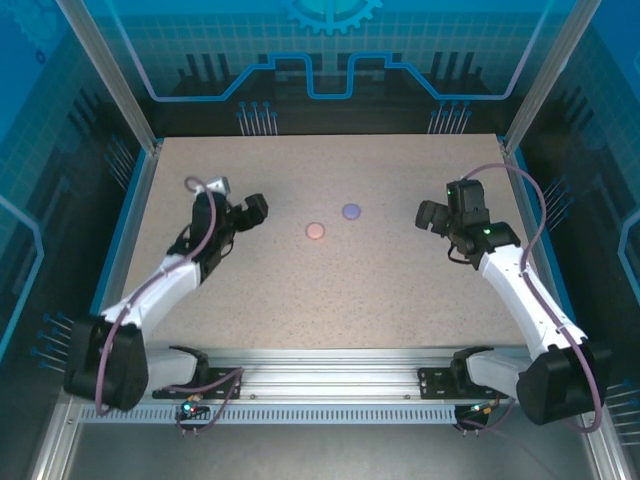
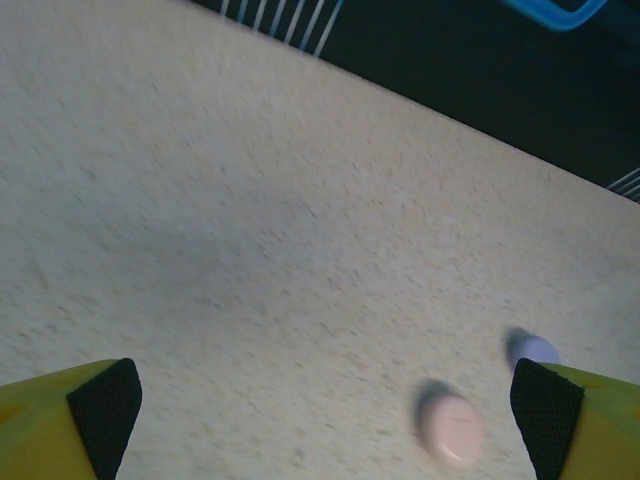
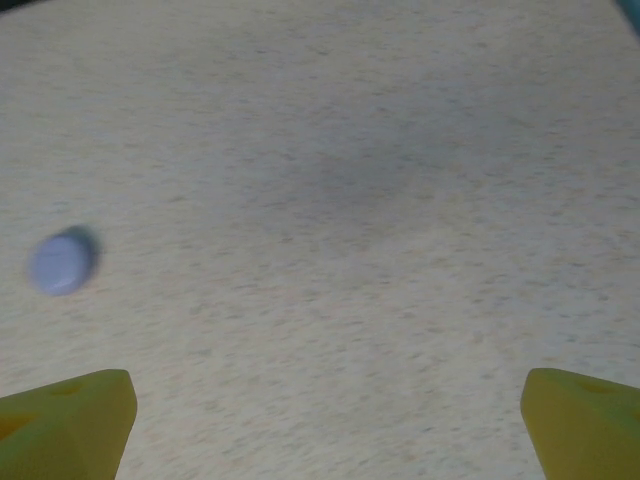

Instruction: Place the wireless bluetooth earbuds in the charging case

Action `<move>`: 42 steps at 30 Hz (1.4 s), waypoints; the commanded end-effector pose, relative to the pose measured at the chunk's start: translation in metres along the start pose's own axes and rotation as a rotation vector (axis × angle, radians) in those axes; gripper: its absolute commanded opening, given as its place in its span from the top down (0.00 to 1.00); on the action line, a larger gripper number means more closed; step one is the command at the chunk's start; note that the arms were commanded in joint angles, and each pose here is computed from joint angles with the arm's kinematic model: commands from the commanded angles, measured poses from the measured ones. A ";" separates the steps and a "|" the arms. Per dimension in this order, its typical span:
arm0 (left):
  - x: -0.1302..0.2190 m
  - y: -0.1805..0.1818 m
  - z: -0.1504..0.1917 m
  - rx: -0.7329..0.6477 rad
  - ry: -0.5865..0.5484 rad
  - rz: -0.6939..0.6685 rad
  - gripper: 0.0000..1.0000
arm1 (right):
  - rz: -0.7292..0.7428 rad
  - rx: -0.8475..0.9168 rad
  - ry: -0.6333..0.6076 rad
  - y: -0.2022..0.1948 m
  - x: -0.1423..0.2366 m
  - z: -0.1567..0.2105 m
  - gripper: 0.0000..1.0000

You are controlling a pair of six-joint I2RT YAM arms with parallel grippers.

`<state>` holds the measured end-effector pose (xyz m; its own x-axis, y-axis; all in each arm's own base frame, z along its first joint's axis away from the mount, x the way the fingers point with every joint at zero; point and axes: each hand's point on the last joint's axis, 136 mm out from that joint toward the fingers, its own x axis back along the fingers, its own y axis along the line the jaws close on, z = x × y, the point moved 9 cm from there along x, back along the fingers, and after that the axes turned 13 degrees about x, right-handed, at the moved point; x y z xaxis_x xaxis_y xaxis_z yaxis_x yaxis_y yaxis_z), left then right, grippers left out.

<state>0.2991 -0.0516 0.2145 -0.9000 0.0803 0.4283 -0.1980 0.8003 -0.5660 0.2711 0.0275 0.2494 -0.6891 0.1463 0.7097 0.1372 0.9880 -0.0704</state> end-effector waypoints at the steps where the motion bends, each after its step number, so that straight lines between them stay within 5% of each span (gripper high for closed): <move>1: 0.014 -0.001 -0.016 -0.208 -0.270 0.055 0.01 | 0.158 0.043 -0.086 -0.013 -0.017 0.002 0.00; 6: 0.007 0.019 0.000 -0.431 -0.218 -0.075 0.01 | 0.247 0.022 -0.142 -0.028 -0.034 0.015 0.00; 14: -0.016 0.057 0.039 -0.463 -0.249 -0.123 0.01 | 0.363 0.076 -0.202 -0.039 -0.063 0.035 0.00; 29: -0.026 0.074 0.040 -0.405 -0.230 -0.088 0.01 | 0.162 0.214 -0.435 -0.006 -0.097 0.050 0.00; 42: -0.040 0.078 0.042 -0.405 -0.121 -0.012 0.01 | -0.001 0.330 -0.464 0.010 -0.112 0.057 0.00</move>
<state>0.2963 -0.0161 0.1177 -0.9387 -0.0208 0.3441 -0.0915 0.9774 -0.1906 0.3015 0.0197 0.1192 -0.9127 0.1225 0.3899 -0.0194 0.9400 -0.3407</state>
